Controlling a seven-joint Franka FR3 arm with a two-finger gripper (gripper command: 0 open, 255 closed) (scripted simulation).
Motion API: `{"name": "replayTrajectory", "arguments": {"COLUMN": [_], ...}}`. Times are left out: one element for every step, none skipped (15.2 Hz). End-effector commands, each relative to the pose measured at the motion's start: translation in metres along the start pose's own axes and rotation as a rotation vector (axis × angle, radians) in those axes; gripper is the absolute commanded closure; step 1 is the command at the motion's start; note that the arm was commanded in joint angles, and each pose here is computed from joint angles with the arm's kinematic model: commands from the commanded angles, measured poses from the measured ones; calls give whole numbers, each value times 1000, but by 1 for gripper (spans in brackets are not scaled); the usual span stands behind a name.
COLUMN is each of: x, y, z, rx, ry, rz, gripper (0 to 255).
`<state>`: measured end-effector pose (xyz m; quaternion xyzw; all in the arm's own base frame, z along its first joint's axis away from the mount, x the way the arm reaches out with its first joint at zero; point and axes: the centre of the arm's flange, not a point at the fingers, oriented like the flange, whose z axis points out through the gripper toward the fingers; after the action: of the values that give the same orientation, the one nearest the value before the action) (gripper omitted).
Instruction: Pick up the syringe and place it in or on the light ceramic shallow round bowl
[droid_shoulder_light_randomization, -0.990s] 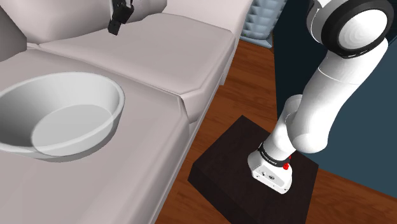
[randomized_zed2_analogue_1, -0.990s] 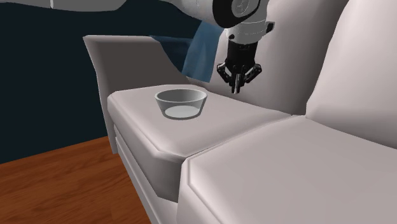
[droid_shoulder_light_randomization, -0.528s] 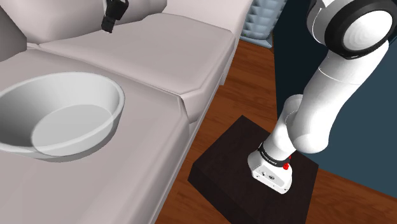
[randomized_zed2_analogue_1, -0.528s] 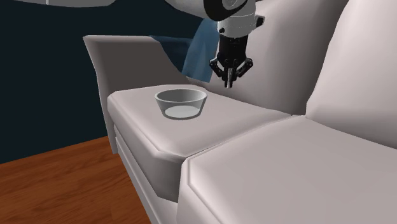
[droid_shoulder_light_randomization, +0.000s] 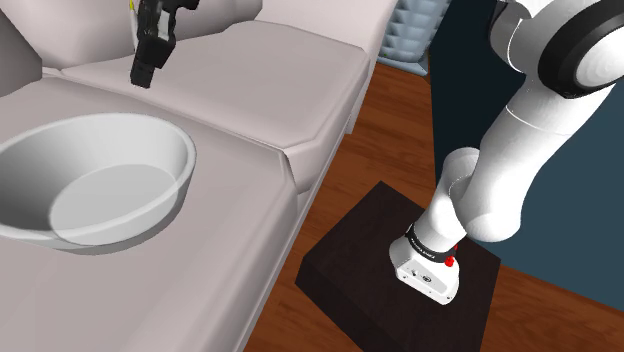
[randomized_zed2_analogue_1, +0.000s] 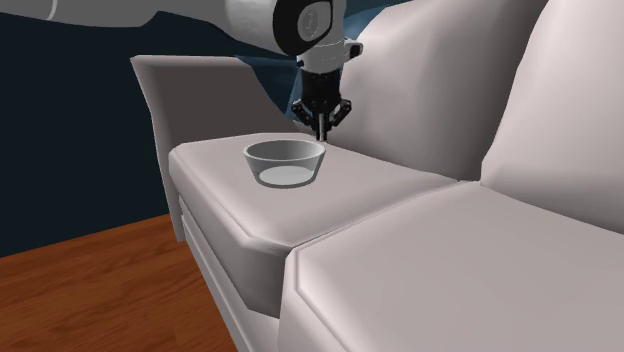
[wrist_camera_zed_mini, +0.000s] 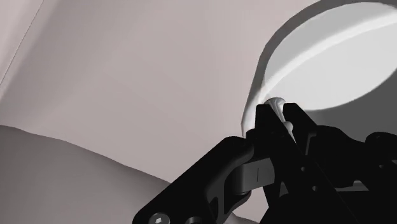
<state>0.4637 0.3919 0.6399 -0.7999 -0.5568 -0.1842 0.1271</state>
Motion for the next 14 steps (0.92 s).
{"name": "replayTrajectory", "arguments": {"x": [12, 17, 22, 27, 32, 37, 42, 49, 47, 44, 44, 44, 44, 44], "y": [-24, -35, -46, -56, -67, -78, -89, -104, -104, -104, -104, -104, -104, -104], "z": [15, 21, 26, 32, 38, 43, 49, 57, 62, 69, 69, 69, 69, 69], "rx": [-1, -1, -1, -1, -1, -1, -1, -1, -1, -1, -1, -1, -1, -1], "ry": [1, 1, 1, 1, 1, 1, 1, 1, 1, 1, 1, 1, 1, 1], "rz": [0, 0, 0, 0, 0, 0, 0, 0, 0, 0, 0, 0, 0, 0], "gripper": [255, 255, 255, 255, 255, 255, 255, 255, 255, 255, 255, 255, 255, 255]}}
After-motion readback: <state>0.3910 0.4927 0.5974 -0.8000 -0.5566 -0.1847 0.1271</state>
